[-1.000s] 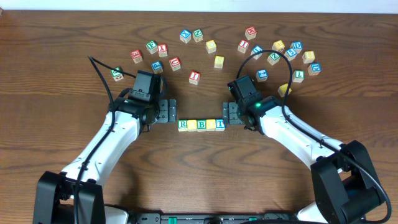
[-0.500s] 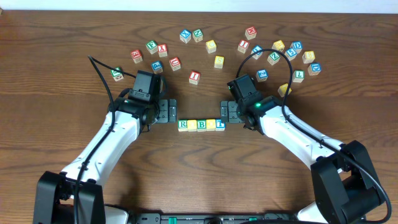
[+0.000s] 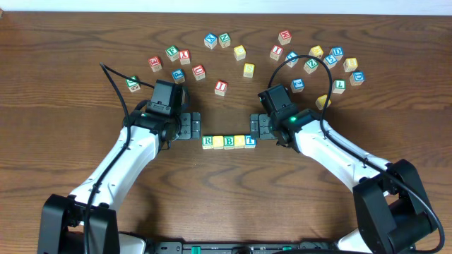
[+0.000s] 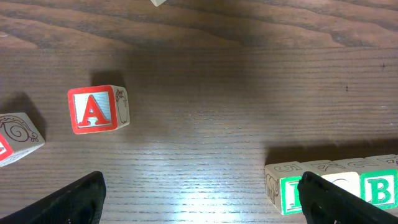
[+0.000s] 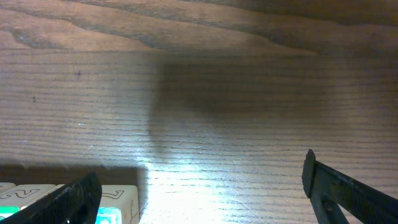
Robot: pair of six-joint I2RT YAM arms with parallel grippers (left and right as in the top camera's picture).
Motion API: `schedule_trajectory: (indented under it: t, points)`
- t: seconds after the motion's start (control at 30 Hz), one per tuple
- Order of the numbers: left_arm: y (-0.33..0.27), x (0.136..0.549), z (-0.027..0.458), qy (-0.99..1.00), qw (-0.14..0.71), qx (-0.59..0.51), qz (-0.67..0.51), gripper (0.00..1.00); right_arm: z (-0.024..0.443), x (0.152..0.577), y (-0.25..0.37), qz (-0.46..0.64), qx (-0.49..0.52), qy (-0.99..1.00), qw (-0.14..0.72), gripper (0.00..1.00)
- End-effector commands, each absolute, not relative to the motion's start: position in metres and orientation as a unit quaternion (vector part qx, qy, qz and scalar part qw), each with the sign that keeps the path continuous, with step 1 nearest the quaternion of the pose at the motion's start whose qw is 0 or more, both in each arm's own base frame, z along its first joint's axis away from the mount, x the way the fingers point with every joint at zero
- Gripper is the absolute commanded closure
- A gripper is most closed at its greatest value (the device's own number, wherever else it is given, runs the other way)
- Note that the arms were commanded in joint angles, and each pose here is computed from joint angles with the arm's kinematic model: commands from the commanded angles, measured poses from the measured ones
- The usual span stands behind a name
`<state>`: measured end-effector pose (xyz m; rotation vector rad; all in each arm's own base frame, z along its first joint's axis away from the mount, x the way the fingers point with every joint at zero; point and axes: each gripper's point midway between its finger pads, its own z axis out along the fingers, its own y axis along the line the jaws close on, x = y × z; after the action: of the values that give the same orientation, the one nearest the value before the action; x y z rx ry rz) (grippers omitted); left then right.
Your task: Spell out ROBOT
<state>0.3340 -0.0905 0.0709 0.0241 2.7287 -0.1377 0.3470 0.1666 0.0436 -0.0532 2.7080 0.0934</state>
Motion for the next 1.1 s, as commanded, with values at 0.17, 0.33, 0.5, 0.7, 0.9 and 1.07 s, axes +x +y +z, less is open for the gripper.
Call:
schedule_trajectory:
  t: [0.17, 0.33, 0.5, 0.7, 0.9, 1.07]
  points:
    - [-0.089, 0.342, 0.083, 0.974, 0.222, 0.006, -0.047, 0.03, 0.045, 0.346, 0.165, 0.028, -0.016, 0.975, 0.22, 0.01]
    - [-0.089, 0.342, 0.083, 0.974, 0.222, 0.006, -0.047, 0.03, 0.045, 0.346, 0.165, 0.028, -0.016, 0.975, 0.22, 0.01]
    - [-0.089, 0.342, 0.083, 0.974, 0.222, 0.006, -0.047, 0.03, 0.045, 0.346, 0.165, 0.028, -0.016, 0.975, 0.22, 0.01]
    - [-0.073, 0.345, 0.084, 0.972, 0.232, 0.021, 0.004, 0.03, 0.045, 0.346, 0.165, 0.028, -0.016, 0.975, 0.22, 0.01]
    - [-0.06, 0.367, 0.114, 0.951, 0.306, 0.003, 0.04, 0.02, 0.045, 0.346, 0.165, 0.028, -0.016, 0.975, 0.22, 0.01]
    - [-0.06, 0.394, 0.194, 0.892, 0.45, 0.009, 0.036, 0.03, 0.045, 0.346, 0.165, 0.028, -0.016, 0.975, 0.22, 0.01]
